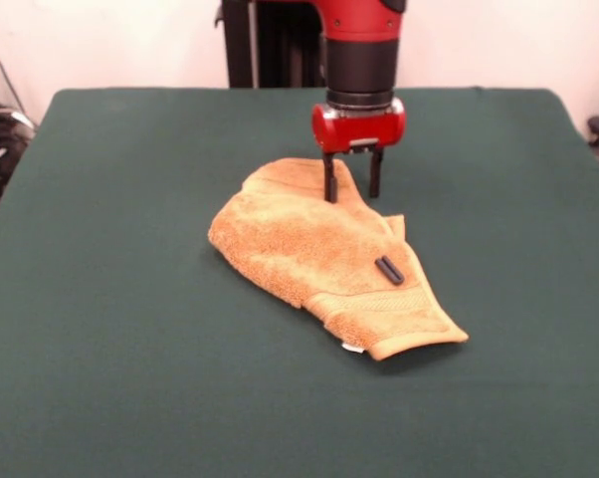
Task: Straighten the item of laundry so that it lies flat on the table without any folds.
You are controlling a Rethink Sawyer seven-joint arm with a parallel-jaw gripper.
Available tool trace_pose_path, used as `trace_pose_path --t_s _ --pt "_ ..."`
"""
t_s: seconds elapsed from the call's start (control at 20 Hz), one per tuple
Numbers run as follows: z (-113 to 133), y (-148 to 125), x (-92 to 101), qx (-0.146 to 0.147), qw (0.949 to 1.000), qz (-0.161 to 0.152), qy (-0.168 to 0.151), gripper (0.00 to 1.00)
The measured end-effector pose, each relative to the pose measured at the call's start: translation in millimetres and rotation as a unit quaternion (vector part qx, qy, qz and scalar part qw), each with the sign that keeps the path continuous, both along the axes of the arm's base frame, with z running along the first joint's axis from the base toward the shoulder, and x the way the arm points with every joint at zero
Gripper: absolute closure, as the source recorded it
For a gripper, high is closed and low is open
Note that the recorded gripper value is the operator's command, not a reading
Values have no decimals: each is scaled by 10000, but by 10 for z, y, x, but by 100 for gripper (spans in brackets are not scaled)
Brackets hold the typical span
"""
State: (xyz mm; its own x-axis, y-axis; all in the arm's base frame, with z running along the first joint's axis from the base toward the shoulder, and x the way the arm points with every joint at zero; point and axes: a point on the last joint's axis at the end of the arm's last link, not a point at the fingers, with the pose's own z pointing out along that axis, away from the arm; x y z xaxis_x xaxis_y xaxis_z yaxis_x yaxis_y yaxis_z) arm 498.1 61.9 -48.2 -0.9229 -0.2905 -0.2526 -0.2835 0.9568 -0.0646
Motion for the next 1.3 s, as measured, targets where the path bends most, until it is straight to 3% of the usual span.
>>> trace_pose_path --t_s 1.1,1.15,1.3 --pt "-2 -1 -5 10 10000 -11 -22 0" --pt "1 -21 3 2 10000 -29 -32 100" --pt "6 -51 9 -2 10000 -55 -35 100"
